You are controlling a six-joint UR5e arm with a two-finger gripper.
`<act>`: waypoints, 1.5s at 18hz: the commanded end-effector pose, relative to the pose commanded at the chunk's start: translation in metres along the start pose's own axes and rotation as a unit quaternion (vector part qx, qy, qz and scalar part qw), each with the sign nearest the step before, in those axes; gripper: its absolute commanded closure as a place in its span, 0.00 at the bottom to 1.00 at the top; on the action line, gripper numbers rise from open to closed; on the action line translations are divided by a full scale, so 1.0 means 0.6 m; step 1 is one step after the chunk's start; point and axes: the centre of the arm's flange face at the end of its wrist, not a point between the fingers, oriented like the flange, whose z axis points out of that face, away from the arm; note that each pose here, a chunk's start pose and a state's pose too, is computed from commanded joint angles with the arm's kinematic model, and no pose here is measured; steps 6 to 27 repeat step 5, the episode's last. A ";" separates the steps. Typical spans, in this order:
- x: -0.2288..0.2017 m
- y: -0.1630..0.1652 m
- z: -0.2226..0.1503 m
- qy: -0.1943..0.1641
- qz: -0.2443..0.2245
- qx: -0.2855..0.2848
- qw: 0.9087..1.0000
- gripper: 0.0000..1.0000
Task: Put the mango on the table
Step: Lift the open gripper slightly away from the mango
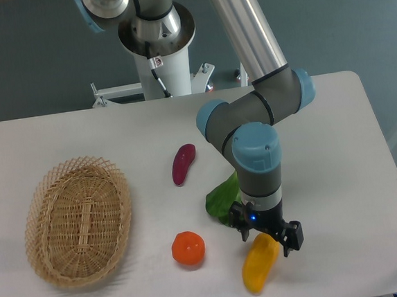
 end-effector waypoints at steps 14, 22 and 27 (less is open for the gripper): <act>0.006 0.003 -0.002 0.002 -0.001 -0.001 1.000 0.00; 0.006 0.003 -0.002 0.002 -0.001 -0.001 1.000 0.00; 0.006 0.003 -0.002 0.002 -0.001 -0.001 1.000 0.00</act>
